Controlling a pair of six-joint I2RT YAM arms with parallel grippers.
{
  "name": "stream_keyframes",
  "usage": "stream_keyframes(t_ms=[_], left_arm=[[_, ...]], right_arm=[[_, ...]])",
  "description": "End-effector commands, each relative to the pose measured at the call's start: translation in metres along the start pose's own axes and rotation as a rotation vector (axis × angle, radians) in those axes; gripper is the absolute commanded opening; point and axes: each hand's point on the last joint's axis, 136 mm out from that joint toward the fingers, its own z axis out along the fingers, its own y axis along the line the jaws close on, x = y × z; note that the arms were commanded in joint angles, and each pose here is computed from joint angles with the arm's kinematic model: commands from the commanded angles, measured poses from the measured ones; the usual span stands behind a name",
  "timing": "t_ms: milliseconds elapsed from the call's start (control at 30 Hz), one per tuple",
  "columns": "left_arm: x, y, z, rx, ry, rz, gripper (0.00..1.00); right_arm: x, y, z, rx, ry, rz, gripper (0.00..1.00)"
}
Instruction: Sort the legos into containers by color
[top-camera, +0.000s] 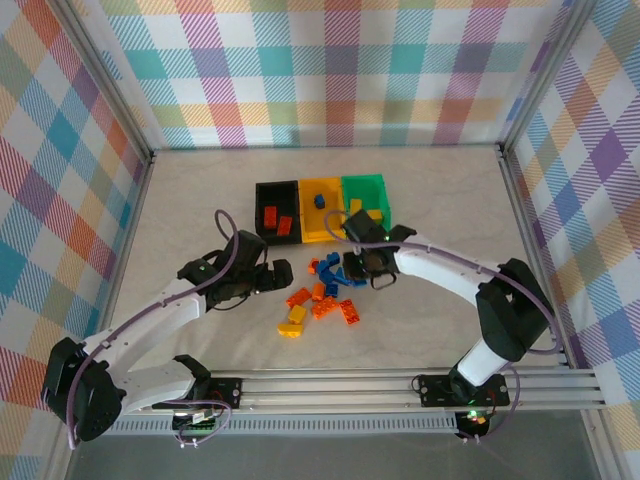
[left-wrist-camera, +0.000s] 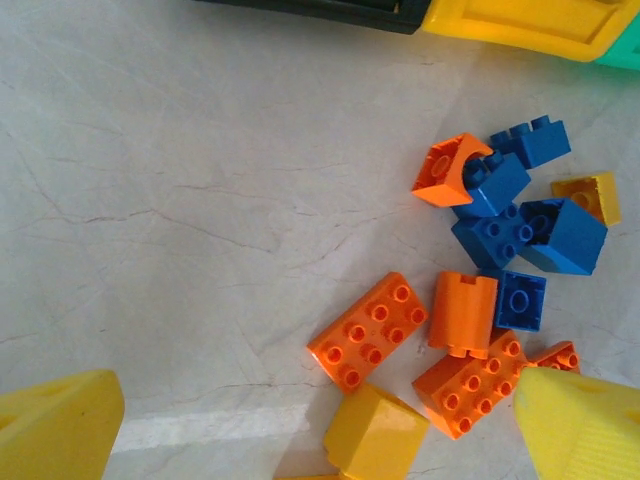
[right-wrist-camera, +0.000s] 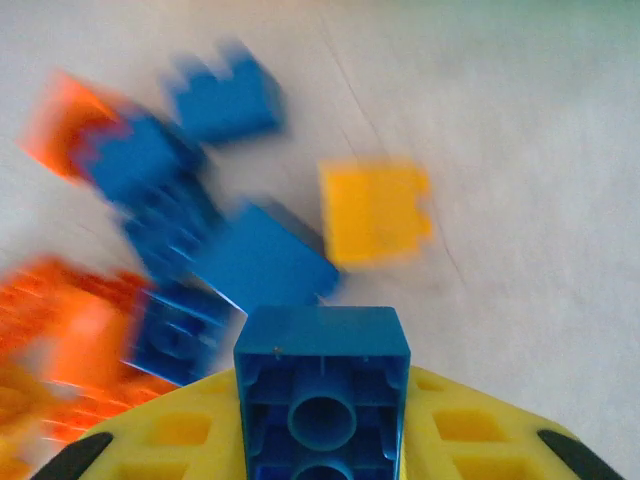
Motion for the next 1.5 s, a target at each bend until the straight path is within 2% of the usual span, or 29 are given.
stream_keyframes(t_ms=[0, 167, 300, 600, 700, 767, 867, 933, 1033, 1167, 1367, 1467], left_arm=[[0.008, 0.009, -0.003, -0.01, 0.024, -0.004, 1.0], [0.012, 0.015, -0.008, -0.018, 0.025, -0.003, 1.0], [0.013, 0.017, -0.012, -0.024, 0.023, 0.005, 1.0], [0.014, 0.019, -0.013, -0.022, 0.034, 0.007, 1.0], [0.013, 0.018, -0.014, -0.019, 0.037, 0.012, 1.0], [0.013, 0.016, -0.013, -0.015, 0.041, 0.018, 1.0], [0.013, 0.015, -0.012, -0.014, 0.049, 0.026, 1.0], [0.014, 0.015, -0.011, -0.013, 0.055, 0.03, 1.0], [0.016, 0.01, -0.008, 0.005, 0.076, 0.045, 1.0], [0.025, -0.002, -0.002, 0.046, 0.144, 0.091, 0.99], [0.067, -0.023, 0.011, 0.056, 0.281, 0.254, 0.98], [0.092, -0.028, 0.018, 0.018, 0.344, 0.358, 1.0]], right_arm=[[-0.048, 0.025, -0.006, -0.048, -0.076, -0.058, 0.29], [-0.107, 0.026, 0.012, -0.028, -0.139, -0.021, 0.3], [-0.141, 0.027, 0.024, 0.005, -0.164, -0.029, 0.3], [-0.18, 0.007, 0.044, 0.068, -0.165, -0.02, 0.33], [-0.182, 0.012, 0.051, 0.041, -0.148, -0.033, 0.39], [-0.183, 0.018, 0.05, 0.011, -0.152, -0.037, 0.48], [-0.188, 0.023, 0.038, -0.013, -0.179, -0.038, 0.6], [-0.191, 0.024, 0.027, -0.017, -0.201, -0.04, 0.65], [-0.183, 0.022, 0.01, -0.024, -0.212, -0.036, 0.66], [-0.148, 0.016, -0.001, -0.055, -0.186, -0.007, 0.67], [-0.086, -0.004, -0.008, -0.046, -0.147, 0.03, 0.69], [-0.064, -0.016, -0.012, -0.032, -0.14, 0.053, 0.7]])
